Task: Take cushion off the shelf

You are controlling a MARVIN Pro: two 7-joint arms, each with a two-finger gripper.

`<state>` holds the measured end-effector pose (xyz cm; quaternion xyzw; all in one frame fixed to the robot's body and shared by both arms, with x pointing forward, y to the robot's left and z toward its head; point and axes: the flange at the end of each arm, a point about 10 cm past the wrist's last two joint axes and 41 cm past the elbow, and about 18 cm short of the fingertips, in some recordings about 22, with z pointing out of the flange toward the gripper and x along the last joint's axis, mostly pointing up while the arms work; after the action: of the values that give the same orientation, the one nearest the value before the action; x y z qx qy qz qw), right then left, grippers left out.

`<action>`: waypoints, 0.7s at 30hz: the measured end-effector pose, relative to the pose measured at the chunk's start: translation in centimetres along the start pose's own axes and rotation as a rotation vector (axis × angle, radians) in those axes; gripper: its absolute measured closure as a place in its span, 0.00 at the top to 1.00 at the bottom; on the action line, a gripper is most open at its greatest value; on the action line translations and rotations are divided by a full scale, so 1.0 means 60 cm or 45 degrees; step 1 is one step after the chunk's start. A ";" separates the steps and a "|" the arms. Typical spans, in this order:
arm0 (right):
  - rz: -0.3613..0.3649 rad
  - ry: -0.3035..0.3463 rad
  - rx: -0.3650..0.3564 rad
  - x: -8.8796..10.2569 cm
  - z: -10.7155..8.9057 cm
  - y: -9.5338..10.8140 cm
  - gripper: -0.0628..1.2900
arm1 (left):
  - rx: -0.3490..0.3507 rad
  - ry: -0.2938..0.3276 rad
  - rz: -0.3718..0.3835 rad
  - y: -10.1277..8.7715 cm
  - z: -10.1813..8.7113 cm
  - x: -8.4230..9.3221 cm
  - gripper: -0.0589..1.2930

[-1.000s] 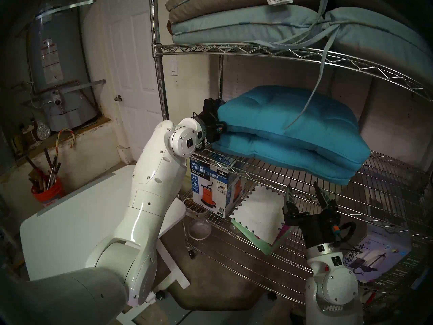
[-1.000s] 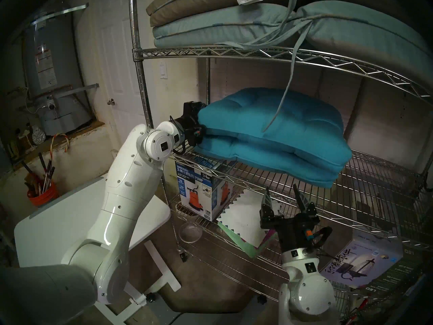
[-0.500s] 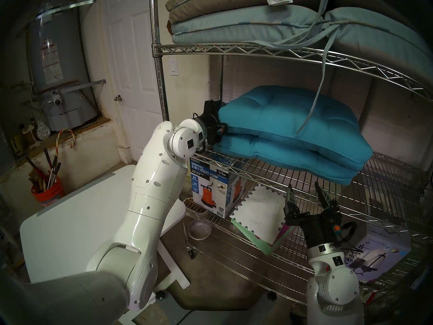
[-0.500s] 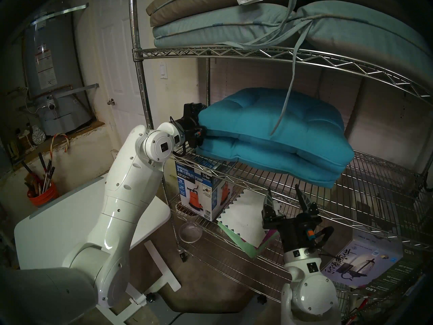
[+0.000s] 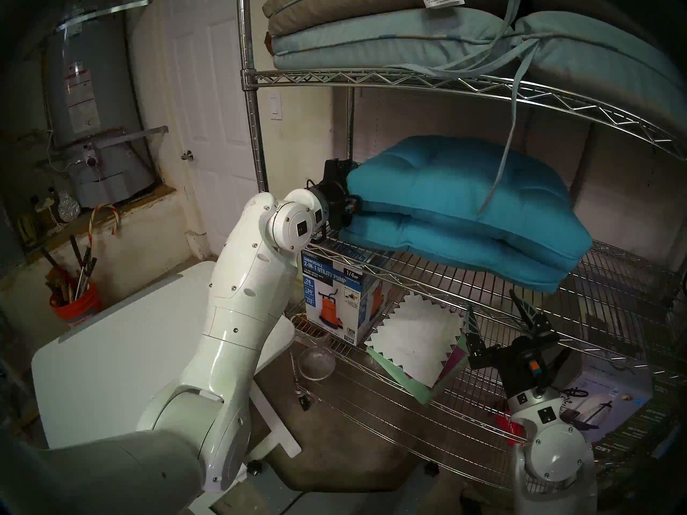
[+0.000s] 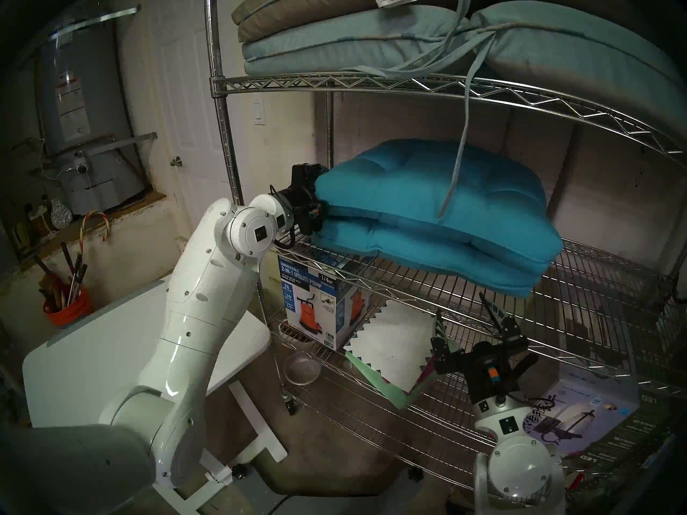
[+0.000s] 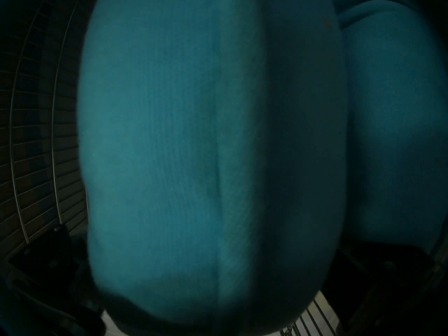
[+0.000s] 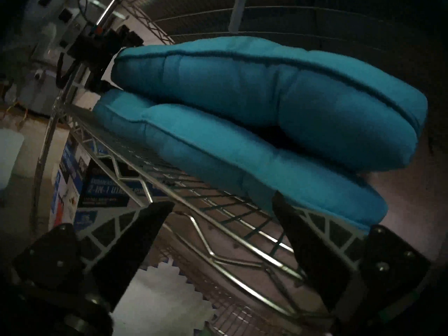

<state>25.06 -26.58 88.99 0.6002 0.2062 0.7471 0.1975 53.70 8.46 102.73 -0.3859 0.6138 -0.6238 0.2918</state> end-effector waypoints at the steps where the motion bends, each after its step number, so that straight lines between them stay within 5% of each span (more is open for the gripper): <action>1: -0.021 0.000 0.002 0.000 0.000 0.002 0.89 | 0.000 0.000 0.000 0.000 0.000 0.000 0.98; 12: -0.209 0.032 0.036 0.018 0.000 0.032 0.97 | -0.001 0.001 0.000 0.000 0.000 0.001 0.98; 21: -0.288 0.182 -0.077 0.083 -0.007 0.090 0.98 | -0.002 0.001 0.000 0.000 0.000 0.001 0.98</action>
<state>23.41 -28.45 95.92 0.5122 0.2634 0.7668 0.2833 53.68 8.43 102.74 -0.3858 0.6145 -0.6234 0.2912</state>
